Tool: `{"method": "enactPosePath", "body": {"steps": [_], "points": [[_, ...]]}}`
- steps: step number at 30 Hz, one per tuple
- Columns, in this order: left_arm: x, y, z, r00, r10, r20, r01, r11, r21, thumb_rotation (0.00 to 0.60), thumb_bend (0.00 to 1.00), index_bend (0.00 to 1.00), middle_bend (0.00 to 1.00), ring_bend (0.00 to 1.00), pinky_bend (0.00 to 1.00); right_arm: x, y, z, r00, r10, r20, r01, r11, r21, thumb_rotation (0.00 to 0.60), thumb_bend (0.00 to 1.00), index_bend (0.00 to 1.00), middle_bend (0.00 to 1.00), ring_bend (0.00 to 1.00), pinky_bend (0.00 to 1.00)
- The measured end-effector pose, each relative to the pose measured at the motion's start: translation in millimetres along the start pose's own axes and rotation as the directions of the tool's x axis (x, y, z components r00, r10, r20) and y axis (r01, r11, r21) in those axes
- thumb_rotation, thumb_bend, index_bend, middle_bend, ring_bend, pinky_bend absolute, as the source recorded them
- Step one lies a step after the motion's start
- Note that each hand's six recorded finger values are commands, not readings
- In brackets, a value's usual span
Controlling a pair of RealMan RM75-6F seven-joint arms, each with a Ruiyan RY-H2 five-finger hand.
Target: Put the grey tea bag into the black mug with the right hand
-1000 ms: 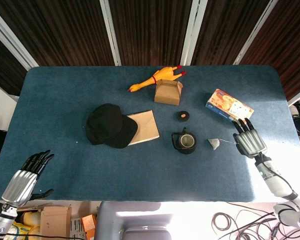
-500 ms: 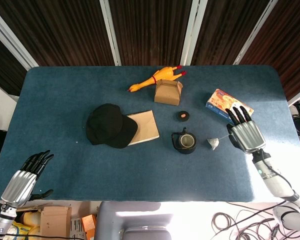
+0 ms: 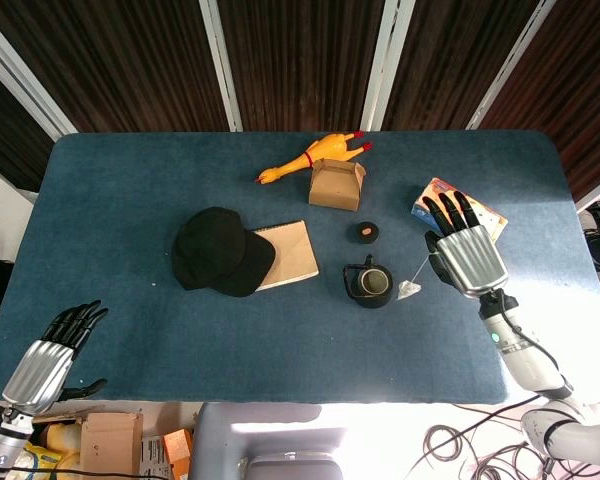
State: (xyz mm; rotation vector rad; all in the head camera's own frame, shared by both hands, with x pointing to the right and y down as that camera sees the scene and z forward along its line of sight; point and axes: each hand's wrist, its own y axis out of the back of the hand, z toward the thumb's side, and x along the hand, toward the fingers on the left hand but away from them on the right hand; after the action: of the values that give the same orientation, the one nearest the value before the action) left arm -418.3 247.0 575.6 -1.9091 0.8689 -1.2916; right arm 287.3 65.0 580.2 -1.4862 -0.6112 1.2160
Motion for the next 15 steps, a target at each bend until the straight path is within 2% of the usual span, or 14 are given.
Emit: {"method": "enactPosePath", "body": {"steps": [8,15], "points": [[-0.6,2.9,-1.6,1.0,0.008,-0.002,-0.008,1.0,-0.008,0.6,0.03,0.0,0.0,0.0,0.09,-13.5,13.0,21.4,1.0,-0.017,-0.017,0.017,1.0,-0.009,0.6,0.51,0.66,0.06,0.0,0.0],[-1.9,5.2,-3.0,1.0,0.016,-0.002,-0.016,1.0,-0.012,0.6,0.03,0.0,0.0,0.0,0.09,-19.8,6.1,34.9,1.0,0.002,-0.031,-0.002,1.0,-0.002,0.6,0.51,0.66,0.06,0.0,0.0]]}}
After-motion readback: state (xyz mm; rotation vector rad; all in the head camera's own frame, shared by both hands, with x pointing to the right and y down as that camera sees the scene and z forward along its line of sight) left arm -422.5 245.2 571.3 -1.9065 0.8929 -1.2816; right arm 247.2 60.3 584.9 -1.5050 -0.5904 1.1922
